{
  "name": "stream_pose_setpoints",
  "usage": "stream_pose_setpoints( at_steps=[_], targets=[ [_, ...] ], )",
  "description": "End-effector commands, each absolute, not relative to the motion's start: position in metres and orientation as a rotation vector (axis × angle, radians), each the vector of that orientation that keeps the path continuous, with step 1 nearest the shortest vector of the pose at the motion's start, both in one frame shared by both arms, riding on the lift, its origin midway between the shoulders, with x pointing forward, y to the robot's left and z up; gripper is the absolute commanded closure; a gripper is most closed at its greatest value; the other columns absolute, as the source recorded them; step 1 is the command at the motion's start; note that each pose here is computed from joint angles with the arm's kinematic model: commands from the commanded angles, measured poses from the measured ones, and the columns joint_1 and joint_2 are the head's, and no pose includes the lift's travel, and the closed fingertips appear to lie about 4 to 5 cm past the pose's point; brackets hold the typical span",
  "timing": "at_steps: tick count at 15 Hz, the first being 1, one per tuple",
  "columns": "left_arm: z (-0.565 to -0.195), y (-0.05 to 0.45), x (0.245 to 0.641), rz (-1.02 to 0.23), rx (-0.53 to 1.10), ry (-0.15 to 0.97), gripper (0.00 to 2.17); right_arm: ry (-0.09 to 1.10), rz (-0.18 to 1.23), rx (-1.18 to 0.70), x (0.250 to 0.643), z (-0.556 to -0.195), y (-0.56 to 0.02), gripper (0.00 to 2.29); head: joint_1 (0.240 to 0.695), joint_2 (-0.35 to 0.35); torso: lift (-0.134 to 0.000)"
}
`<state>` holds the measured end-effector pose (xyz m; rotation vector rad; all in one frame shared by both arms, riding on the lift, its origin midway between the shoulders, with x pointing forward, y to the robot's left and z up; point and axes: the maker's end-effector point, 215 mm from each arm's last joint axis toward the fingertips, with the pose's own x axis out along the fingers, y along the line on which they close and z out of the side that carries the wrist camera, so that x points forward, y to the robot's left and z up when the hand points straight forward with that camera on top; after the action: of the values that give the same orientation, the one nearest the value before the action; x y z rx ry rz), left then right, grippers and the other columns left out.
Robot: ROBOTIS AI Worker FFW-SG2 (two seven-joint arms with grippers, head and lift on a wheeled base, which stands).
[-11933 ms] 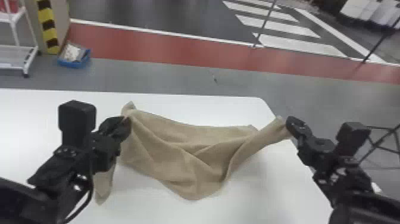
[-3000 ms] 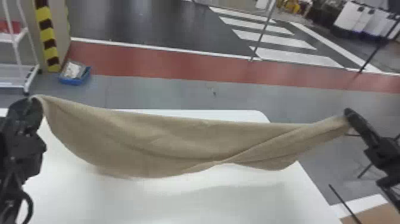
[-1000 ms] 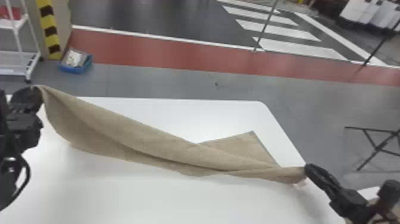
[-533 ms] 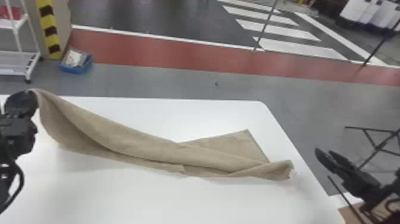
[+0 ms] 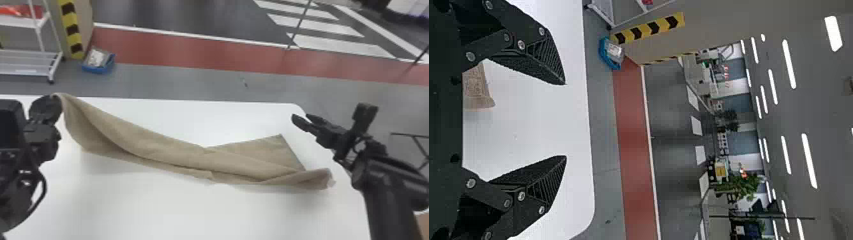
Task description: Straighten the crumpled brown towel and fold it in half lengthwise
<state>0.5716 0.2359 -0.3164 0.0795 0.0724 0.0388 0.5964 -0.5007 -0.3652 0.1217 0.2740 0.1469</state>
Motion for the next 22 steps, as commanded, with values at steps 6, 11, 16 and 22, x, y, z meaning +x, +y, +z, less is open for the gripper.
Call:
stream_pose_setpoints(
  at_steps=[6,11,16,22],
  targets=[
    [-0.313,0.248,0.572,0.044,0.093,0.056,1.38,0.419,0.189,0.004,0.609,-0.422,-0.476,0.47,0.691,-0.208,-0.124],
    [-0.313,0.248,0.573,0.038,0.090,0.058,1.38,0.469,0.210,-0.002,0.598,-0.440,-0.481,0.47,0.695,-0.212,-0.124],
    [-0.316,0.247,0.572,0.034,0.090,0.063,1.38,0.507,0.265,0.033,0.587,-0.456,-0.472,0.59,0.695,-0.208,-0.124],
    [-0.319,0.245,0.571,0.028,0.093,0.068,1.38,0.512,0.276,0.044,0.588,-0.453,-0.472,0.77,0.695,-0.211,-0.124]
  ],
)
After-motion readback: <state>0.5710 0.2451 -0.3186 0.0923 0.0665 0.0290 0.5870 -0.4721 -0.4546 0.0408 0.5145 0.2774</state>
